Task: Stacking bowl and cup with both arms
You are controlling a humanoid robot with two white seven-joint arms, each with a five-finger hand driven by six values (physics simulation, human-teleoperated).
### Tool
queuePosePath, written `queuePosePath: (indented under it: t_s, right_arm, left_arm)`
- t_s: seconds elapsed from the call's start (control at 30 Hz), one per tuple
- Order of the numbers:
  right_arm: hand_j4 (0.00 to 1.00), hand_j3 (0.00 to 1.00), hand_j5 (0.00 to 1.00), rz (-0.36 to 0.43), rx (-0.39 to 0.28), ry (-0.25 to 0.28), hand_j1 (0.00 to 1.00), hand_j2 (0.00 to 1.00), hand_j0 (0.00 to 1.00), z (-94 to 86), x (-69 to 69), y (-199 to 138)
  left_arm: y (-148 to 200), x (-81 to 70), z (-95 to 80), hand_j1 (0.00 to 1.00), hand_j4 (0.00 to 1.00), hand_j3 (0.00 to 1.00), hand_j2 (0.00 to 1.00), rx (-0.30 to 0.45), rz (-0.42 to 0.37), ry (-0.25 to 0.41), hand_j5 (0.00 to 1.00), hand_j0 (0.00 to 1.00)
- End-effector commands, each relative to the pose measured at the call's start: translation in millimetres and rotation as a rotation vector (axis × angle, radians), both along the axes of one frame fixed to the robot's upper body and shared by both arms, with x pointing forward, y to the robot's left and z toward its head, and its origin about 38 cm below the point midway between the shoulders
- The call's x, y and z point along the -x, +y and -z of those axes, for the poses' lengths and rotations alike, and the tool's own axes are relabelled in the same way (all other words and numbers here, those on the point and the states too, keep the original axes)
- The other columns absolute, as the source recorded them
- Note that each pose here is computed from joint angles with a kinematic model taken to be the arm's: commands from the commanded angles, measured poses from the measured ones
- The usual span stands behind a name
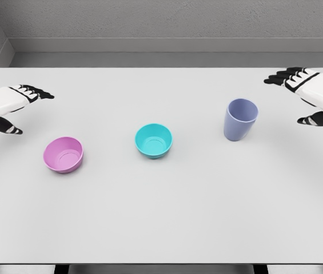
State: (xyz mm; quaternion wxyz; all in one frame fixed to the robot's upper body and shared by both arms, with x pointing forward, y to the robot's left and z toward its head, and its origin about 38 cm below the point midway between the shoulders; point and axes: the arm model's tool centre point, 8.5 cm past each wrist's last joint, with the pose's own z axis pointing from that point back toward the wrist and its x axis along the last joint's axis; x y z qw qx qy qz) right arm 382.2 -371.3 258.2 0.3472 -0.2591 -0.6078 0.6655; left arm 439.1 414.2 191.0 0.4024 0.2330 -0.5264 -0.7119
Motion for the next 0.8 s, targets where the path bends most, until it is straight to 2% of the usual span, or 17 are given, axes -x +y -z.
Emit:
queuePosePath:
  t_s: [0.0,0.17,0.23,0.33,0.4,0.77]
  right_arm:
    - [1.0,1.0,1.0,0.001,-0.002,0.003,1.0,1.0,1.0,0.2,0.2,0]
    - [1.0,1.0,1.0,-0.012,0.011,-0.005,1.0,1.0,1.0,-5.3,3.0,-1]
    - [1.0,1.0,1.0,-0.012,0.01,-0.004,1.0,1.0,1.0,-5.1,2.9,-1]
    - [1.0,1.0,1.0,-0.015,0.009,-0.004,1.0,1.0,1.0,-4.8,3.0,0]
    - [1.0,1.0,1.0,-0.016,0.006,-0.004,1.0,1.0,1.0,-4.3,2.8,1]
    - [1.0,1.0,1.0,-0.028,0.001,-0.008,1.0,1.0,1.0,-4.9,3.1,5]
  left_arm:
    - [-2,0.1,-2.0,1.0,1.0,1.0,1.0,0.006,0.004,-0.004,1.0,1.0]
    - [6,2.3,-6.4,1.0,1.0,1.0,1.0,-0.013,-0.004,-0.005,1.0,1.0]
    - [9,5.4,-4.5,1.0,1.0,1.0,1.0,-0.08,0.005,0.035,1.0,1.0]
    - [7,12.4,-2.2,1.0,1.0,1.0,1.0,-0.12,0.029,0.069,1.0,1.0]
    - [-1,18.7,-1.1,1.0,1.0,1.0,1.0,-0.128,0.062,0.069,1.0,1.0]
    - [-29,31.5,11.8,1.0,1.0,1.0,1.0,-0.113,0.143,0.082,1.0,1.0]
